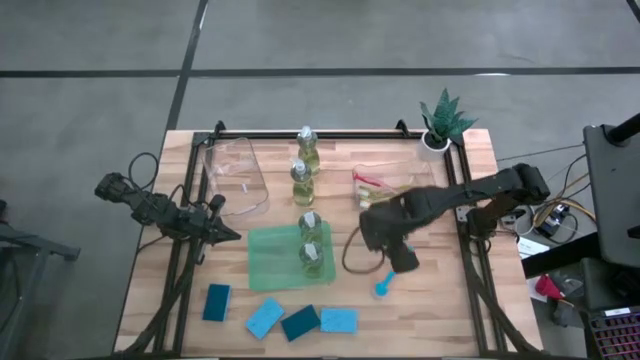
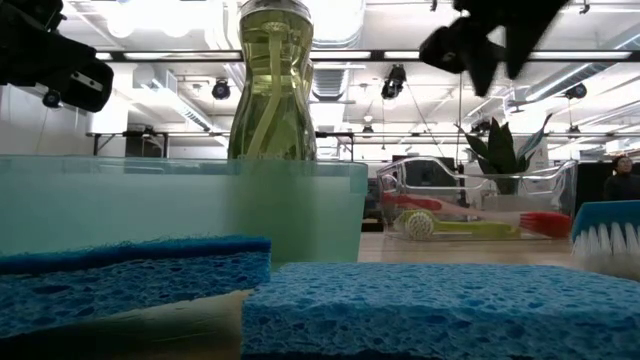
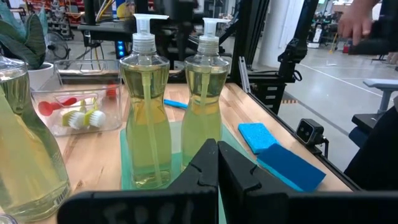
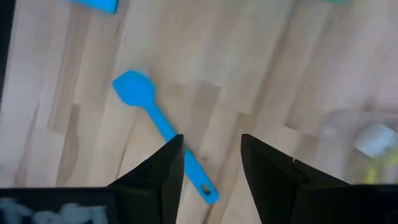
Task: Pick & Place Kitchen Sink Supplies
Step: Put the blue dish brush into the right transparent bin
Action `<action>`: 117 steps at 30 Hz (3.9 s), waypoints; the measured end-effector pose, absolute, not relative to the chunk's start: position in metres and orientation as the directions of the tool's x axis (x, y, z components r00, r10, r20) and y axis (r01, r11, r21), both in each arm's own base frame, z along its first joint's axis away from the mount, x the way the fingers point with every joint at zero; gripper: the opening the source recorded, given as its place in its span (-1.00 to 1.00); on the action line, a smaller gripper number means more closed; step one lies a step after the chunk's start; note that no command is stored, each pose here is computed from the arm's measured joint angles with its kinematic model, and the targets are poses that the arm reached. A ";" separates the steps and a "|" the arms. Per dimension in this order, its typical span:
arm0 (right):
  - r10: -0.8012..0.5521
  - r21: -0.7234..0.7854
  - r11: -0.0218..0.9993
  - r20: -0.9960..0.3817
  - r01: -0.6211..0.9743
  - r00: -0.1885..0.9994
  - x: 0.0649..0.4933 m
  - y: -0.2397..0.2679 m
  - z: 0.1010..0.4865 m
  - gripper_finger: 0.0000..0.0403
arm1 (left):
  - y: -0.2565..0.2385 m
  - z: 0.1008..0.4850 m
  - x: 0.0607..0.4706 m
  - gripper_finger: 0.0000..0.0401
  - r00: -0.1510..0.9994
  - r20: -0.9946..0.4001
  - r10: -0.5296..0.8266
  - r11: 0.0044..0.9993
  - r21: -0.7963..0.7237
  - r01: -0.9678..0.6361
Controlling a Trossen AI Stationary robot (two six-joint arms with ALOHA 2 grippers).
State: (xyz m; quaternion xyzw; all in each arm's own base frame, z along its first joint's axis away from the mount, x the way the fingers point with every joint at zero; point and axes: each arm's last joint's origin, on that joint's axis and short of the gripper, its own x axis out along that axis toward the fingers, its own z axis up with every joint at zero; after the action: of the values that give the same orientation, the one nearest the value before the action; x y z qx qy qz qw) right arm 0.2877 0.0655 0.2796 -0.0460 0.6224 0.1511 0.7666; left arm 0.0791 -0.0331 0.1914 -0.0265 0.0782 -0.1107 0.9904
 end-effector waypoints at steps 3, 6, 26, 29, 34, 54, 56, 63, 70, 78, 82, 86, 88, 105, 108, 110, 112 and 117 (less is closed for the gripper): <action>0.179 0.118 0.934 -0.971 -0.336 0.157 0.284 0.081 0.263 -0.22 | -0.033 0.191 0.079 -1.00 0.963 -0.149 -0.223 0.974 -0.070 0.215; 0.180 0.125 0.928 -0.975 -0.352 0.128 0.278 0.093 0.247 -0.20 | -0.033 0.191 0.079 -1.00 0.963 -0.149 -0.223 0.974 -0.069 0.215; 0.187 0.145 0.938 -0.976 -0.315 0.110 0.259 0.106 0.186 -0.22 | -0.033 0.191 0.079 -1.00 0.963 -0.150 -0.223 0.974 -0.070 0.215; 0.194 0.151 0.937 -0.975 -0.314 0.107 0.259 0.106 0.187 -0.24 | -0.033 0.191 0.079 -1.00 0.963 -0.149 -0.223 0.974 -0.070 0.215; 0.228 0.177 0.930 -0.965 -0.323 0.126 0.263 0.109 0.194 -0.28 | -0.033 0.191 0.079 -1.00 0.963 -0.149 -0.223 0.974 -0.069 0.215; 0.239 0.162 0.893 -0.961 -0.419 0.139 0.255 0.126 0.185 -0.14 | -0.033 0.191 0.079 -1.00 0.963 -0.149 -0.223 0.974 -0.069 0.215; 0.236 0.152 0.895 -0.959 -0.419 0.156 0.255 0.126 0.181 -0.11 | -0.033 0.191 0.079 -1.00 0.963 -0.149 -0.223 0.974 -0.070 0.215; 0.216 0.131 0.890 -0.965 -0.437 0.151 0.248 0.124 0.169 -0.02 | -0.033 0.191 0.079 -1.00 0.963 -0.149 -0.223 0.974 -0.069 0.215; 0.235 0.110 0.858 -0.953 -0.501 0.192 0.247 0.124 0.159 -0.01 | -0.033 0.191 0.079 -1.00 0.963 -0.149 -0.223 0.974 -0.069 0.215; 0.177 0.051 0.861 -0.963 -0.506 0.203 0.240 0.118 0.145 -0.09 | -0.033 0.191 0.079 -1.00 0.963 -0.149 -0.223 0.974 -0.069 0.215; 0.165 0.051 0.862 -0.969 -0.503 0.183 0.235 0.116 0.139 -0.16 | -0.033 0.191 0.079 -1.00 0.963 -0.149 -0.223 0.974 -0.069 0.215; 0.166 0.052 0.866 -0.968 -0.498 0.187 0.234 0.116 0.137 -0.26 | -0.033 0.191 0.079 -1.00 0.963 -0.149 -0.223 0.974 -0.069 0.215; 0.167 0.051 0.866 -0.967 -0.497 0.192 0.236 0.117 0.136 -0.34 | -0.033 0.191 0.079 -1.00 0.963 -0.149 -0.223 0.974 -0.070 0.215; 0.168 0.089 0.915 -0.971 -0.392 0.173 0.245 0.121 0.136 -0.72 | -0.033 0.191 0.079 -1.00 0.963 -0.150 -0.223 0.974 -0.070 0.215; 0.181 0.109 0.923 -0.969 -0.368 0.167 0.249 0.122 0.142 -0.71 | -0.033 0.191 0.079 -1.00 0.963 -0.150 -0.223 0.974 -0.069 0.215; 0.175 0.110 0.928 -0.973 -0.356 0.153 0.251 0.123 0.147 -0.72 | -0.033 0.191 0.079 -1.00 0.963 -0.150 -0.223 0.974 -0.069 0.215; 0.175 0.109 0.928 -0.972 -0.355 0.158 0.254 0.124 0.154 -0.73 | -0.033 0.191 0.079 -1.00 0.963 -0.150 -0.223 0.974 -0.069 0.215; 0.180 0.106 0.930 -0.966 -0.353 0.186 0.264 0.129 0.171 -0.73 | -0.033 0.191 0.079 -1.00 0.963 -0.150 -0.223 0.974 -0.069 0.215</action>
State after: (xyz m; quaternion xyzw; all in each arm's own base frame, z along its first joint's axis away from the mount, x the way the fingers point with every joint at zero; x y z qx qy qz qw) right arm 0.2644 0.1287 0.1712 -0.0702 0.6137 0.1738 0.7670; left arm 0.0792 -0.0331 0.1913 -0.0261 0.0787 -0.1107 0.9904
